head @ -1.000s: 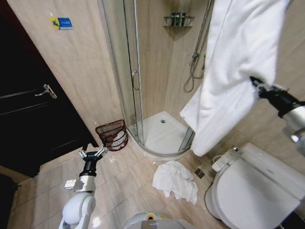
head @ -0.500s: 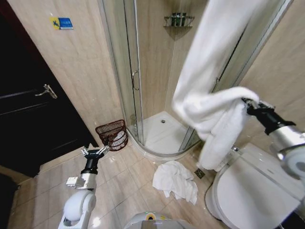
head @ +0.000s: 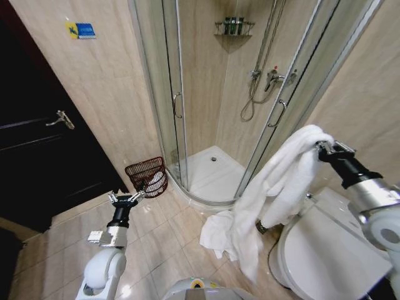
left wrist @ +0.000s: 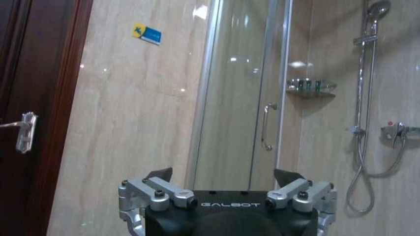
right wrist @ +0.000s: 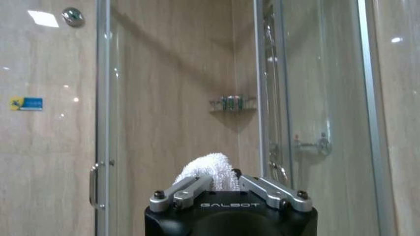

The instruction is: Discard the used towel into the hamper.

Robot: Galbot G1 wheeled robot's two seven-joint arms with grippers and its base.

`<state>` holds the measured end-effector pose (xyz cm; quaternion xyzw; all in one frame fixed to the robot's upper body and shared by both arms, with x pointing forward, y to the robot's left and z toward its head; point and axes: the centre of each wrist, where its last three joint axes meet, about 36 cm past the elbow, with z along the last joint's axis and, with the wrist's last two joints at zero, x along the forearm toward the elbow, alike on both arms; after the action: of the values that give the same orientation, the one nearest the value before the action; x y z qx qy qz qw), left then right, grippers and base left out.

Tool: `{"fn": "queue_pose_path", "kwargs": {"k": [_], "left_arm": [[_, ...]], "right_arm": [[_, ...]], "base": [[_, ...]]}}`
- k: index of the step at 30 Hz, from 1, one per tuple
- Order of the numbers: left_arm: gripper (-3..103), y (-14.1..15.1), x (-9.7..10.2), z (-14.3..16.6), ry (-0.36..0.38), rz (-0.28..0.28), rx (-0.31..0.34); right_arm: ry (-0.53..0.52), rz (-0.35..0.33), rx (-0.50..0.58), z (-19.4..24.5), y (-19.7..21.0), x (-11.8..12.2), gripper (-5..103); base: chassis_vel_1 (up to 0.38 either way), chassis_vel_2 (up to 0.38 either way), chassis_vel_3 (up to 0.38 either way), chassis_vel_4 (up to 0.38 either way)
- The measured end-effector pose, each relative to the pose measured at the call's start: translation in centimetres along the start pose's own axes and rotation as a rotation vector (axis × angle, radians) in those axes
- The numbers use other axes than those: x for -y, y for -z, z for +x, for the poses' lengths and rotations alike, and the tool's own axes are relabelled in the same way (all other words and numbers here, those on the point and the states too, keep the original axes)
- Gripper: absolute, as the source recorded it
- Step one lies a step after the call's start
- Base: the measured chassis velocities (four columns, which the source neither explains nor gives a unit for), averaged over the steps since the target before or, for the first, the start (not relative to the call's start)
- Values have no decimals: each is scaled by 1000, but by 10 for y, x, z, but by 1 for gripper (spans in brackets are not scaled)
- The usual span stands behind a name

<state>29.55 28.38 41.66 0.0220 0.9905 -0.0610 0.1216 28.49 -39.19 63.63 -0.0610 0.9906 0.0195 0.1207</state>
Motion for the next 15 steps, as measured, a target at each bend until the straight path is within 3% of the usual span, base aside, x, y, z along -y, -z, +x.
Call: {"fn": "queue_pose_path", "kwargs": {"k": [9,15], "left_arm": [[100,1,1,3,-2,1,1],[100,3,1,3,-2,0,6]], "right_arm": [[37,48,75,12,24,-28,3],[14,22,72,13,23,-33,3]], "base": [[0,0,0,0],[0,0,0,0]]}}
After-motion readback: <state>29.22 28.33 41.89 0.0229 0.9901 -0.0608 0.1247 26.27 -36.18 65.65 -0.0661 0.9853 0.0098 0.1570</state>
